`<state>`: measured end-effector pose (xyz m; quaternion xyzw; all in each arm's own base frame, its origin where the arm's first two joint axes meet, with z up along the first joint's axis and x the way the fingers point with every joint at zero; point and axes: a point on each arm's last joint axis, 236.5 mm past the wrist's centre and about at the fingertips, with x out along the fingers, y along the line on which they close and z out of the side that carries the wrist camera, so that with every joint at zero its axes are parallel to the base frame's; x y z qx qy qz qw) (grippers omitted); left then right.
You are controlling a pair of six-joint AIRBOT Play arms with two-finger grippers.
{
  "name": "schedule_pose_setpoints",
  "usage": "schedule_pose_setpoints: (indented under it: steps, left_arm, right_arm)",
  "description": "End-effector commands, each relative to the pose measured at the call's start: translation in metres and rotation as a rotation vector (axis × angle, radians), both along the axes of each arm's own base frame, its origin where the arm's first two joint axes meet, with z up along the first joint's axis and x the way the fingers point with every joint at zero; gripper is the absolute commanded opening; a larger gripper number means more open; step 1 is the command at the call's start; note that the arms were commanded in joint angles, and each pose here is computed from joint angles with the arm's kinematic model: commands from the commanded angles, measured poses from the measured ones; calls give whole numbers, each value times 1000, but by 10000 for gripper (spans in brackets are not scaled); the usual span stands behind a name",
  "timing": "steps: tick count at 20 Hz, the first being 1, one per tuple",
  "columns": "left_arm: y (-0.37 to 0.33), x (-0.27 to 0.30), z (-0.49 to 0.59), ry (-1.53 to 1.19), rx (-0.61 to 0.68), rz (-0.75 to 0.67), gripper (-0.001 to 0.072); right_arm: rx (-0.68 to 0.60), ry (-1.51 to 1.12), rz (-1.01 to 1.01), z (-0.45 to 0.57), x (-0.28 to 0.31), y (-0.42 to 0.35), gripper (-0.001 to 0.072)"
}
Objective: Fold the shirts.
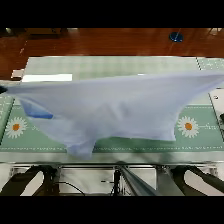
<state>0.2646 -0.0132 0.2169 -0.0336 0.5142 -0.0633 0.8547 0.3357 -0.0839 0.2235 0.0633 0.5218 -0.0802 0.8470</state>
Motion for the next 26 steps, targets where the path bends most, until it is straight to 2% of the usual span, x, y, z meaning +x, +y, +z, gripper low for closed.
schedule_pose_setpoints:
  steps: [1, 6, 9, 12, 16, 17, 18, 19, 20, 21, 22, 23, 26]
  left_arm:
    - [-7, 70, -78, 145, -71, -24, 20]
    - [-24, 148, -152, 168, -193, -23, 21]
    - [-27, 198, -164, 40, -243, 22, 22]
    - [-33, 219, -187, 29, -271, 48, 22]
    - [-57, 195, -250, 248, -289, -1, 23]
    - [-60, 190, -257, 284, -299, -9, 32]
    - [-59, 189, -257, 289, -300, -7, 145]
    - [-52, 190, -250, 284, -302, 0, 350]
    - [-39, 190, -239, 283, -298, 6, 525]
    - [-19, 187, -226, 292, -274, 8, 557]
    - [2, 180, -213, 303, -249, 3, 557]
    - [24, 168, -202, 325, -239, 13, 557]
    - [56, 116, -194, 423, -318, 82, 569]
  right_arm:
    - [76, 92, 31, -74, 68, -6, 30]
    - [286, -122, 52, -107, 167, 23, 31]
    - [344, -182, 24, -125, 199, 24, 31]
    - [381, -40, 29, -175, 192, 29, 31]
    - [395, 237, 102, -245, 156, 47, 34]
    - [406, 246, 109, -248, 156, 51, 98]
    - [419, 236, 131, -245, 157, 58, 225]
    - [426, 219, 173, -237, 157, 62, 274]
    - [409, 212, 205, -228, 152, 60, 274]
    - [372, 216, 228, -217, 144, 51, 275]
    - [322, 241, 235, -208, 131, 37, 330]
    - [267, 296, 228, -200, 110, 19, 455]
    - [275, 351, 128, -177, 72, -15, 473]
